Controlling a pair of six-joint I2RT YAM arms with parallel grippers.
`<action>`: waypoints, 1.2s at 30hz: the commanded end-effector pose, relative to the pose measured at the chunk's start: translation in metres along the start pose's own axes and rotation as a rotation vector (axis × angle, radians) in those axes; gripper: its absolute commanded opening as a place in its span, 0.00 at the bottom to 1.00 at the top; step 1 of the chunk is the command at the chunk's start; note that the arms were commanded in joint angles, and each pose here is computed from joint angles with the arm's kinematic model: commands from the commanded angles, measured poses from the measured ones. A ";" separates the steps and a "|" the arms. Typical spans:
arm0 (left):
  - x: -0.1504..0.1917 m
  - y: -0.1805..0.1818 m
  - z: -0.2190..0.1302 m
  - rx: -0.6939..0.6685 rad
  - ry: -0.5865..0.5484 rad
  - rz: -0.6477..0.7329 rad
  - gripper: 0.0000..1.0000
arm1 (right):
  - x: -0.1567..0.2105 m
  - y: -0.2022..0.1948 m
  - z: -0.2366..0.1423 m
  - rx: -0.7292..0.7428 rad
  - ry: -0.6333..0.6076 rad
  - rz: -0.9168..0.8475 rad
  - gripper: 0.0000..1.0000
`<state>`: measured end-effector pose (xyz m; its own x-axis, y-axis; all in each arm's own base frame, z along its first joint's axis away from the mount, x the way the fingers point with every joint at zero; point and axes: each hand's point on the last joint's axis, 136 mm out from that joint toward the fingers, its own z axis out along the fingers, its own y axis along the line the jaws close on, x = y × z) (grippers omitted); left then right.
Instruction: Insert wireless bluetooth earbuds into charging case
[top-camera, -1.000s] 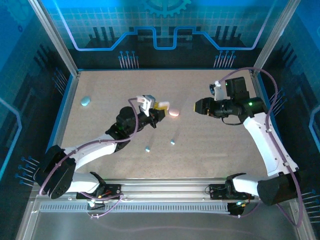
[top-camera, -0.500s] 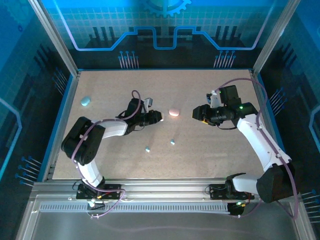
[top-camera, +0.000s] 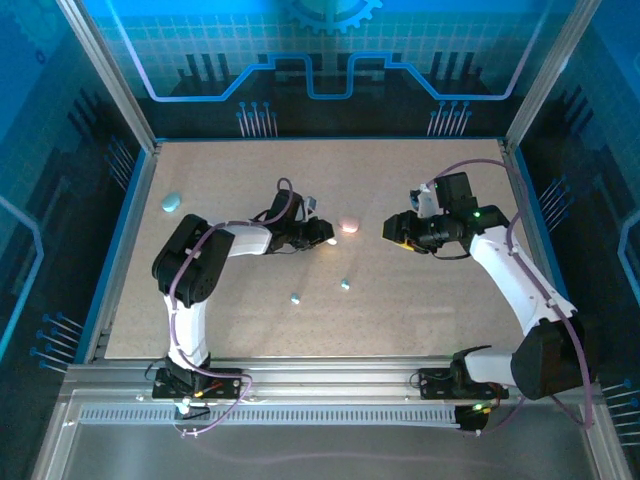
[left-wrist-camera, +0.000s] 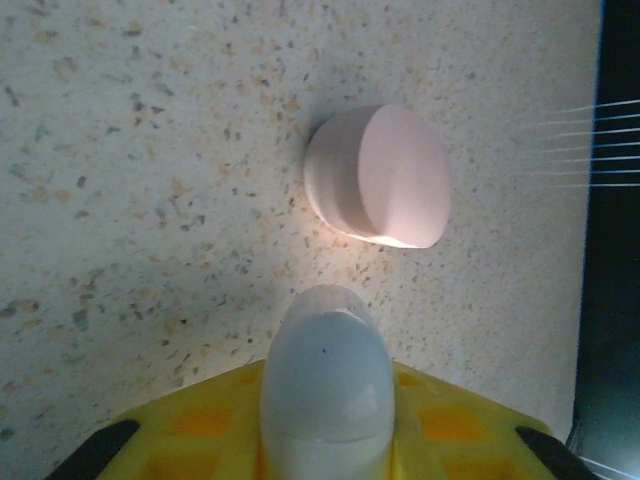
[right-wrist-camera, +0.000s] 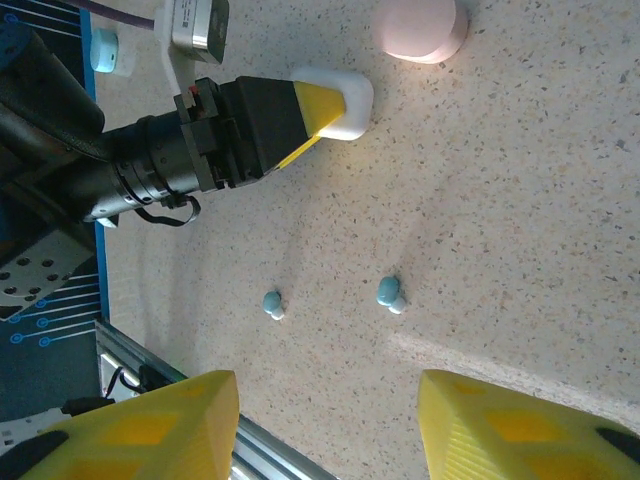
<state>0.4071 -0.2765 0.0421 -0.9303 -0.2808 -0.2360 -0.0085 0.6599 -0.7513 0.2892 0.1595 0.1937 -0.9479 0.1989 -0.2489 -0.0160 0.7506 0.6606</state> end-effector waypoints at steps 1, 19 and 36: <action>0.006 0.019 0.001 -0.113 0.055 -0.015 0.26 | 0.002 0.001 0.004 -0.016 0.014 0.005 0.52; -0.037 0.023 -0.078 -0.452 -0.066 0.193 0.65 | 0.003 -0.001 -0.001 0.001 -0.004 -0.027 0.53; -0.159 0.160 -0.276 -0.762 -0.432 -0.088 0.89 | 0.005 0.012 0.002 -0.064 -0.037 -0.048 0.66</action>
<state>0.4536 0.0416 0.1369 -0.6968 -0.4796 -0.5333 -0.4158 0.8760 -0.2443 0.2858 0.1620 0.1888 -0.9424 0.1952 -0.2716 -0.0377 0.7449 0.6661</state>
